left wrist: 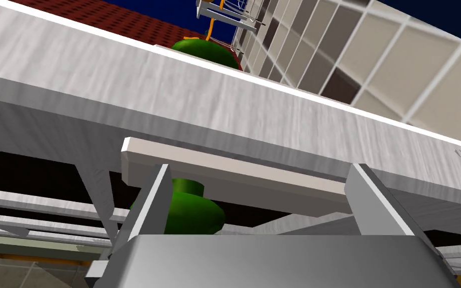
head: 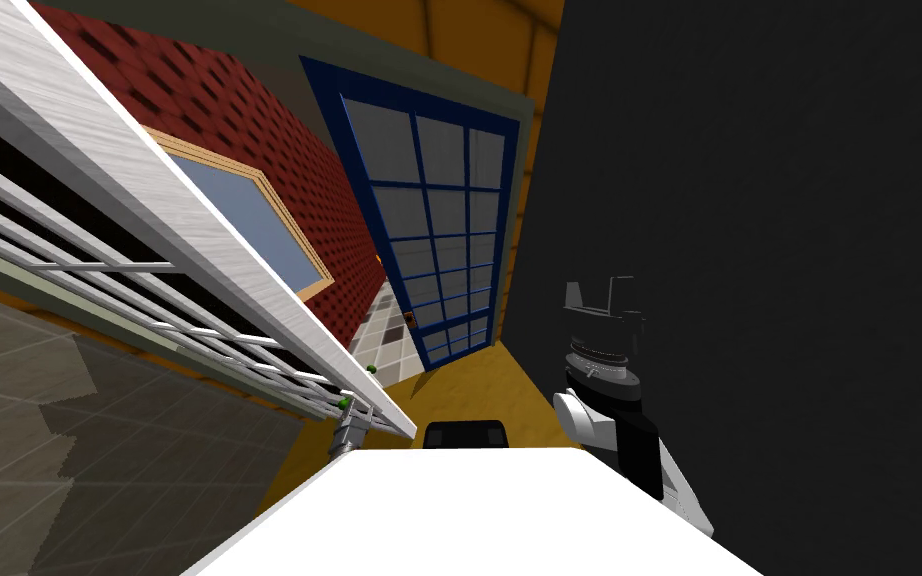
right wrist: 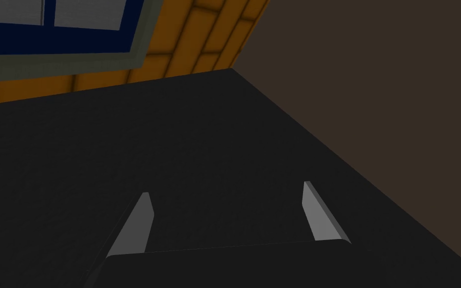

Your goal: Pull the door open

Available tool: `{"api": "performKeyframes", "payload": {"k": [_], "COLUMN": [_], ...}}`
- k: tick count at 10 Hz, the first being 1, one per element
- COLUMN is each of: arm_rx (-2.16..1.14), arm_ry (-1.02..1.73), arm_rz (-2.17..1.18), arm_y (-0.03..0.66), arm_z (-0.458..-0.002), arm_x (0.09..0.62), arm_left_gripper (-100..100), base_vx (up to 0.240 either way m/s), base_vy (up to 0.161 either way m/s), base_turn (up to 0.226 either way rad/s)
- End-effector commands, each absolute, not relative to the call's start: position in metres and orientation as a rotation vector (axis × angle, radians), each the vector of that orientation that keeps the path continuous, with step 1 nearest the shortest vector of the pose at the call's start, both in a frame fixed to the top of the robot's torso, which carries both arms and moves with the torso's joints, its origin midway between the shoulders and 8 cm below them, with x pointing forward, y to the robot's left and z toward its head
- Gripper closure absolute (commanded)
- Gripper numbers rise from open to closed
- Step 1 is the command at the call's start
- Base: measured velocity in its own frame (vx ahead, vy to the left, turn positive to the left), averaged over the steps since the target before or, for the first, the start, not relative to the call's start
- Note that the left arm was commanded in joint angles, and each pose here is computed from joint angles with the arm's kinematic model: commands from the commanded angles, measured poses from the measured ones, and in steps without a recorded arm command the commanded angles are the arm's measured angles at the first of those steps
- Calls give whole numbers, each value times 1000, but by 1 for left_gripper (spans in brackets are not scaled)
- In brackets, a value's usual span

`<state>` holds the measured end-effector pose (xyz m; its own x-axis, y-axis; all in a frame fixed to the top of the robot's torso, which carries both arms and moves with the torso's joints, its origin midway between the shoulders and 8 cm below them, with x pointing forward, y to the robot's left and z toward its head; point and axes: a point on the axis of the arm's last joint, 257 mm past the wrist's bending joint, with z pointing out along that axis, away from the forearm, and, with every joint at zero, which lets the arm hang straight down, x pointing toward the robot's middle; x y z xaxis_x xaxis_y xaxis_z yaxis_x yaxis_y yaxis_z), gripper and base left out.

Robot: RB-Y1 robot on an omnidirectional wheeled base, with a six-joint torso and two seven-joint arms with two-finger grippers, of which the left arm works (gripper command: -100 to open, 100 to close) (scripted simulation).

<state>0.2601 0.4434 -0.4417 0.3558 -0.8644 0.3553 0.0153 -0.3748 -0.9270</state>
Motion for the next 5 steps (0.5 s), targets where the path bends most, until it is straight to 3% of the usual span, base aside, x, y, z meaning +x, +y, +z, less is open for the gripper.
{"api": "performKeyframes", "payload": {"k": [1, 5], "arm_rx": [-1667, -1705], "arm_ry": [721, 660], "arm_rz": [-1185, -1265], "arm_y": [460, 454], "arm_z": [-429, -426], "arm_x": [261, 263], "arm_left_gripper": [-100, -100], "base_vx": [-76, -78], "base_vy": [43, 61], "base_turn": [-88, -90]}}
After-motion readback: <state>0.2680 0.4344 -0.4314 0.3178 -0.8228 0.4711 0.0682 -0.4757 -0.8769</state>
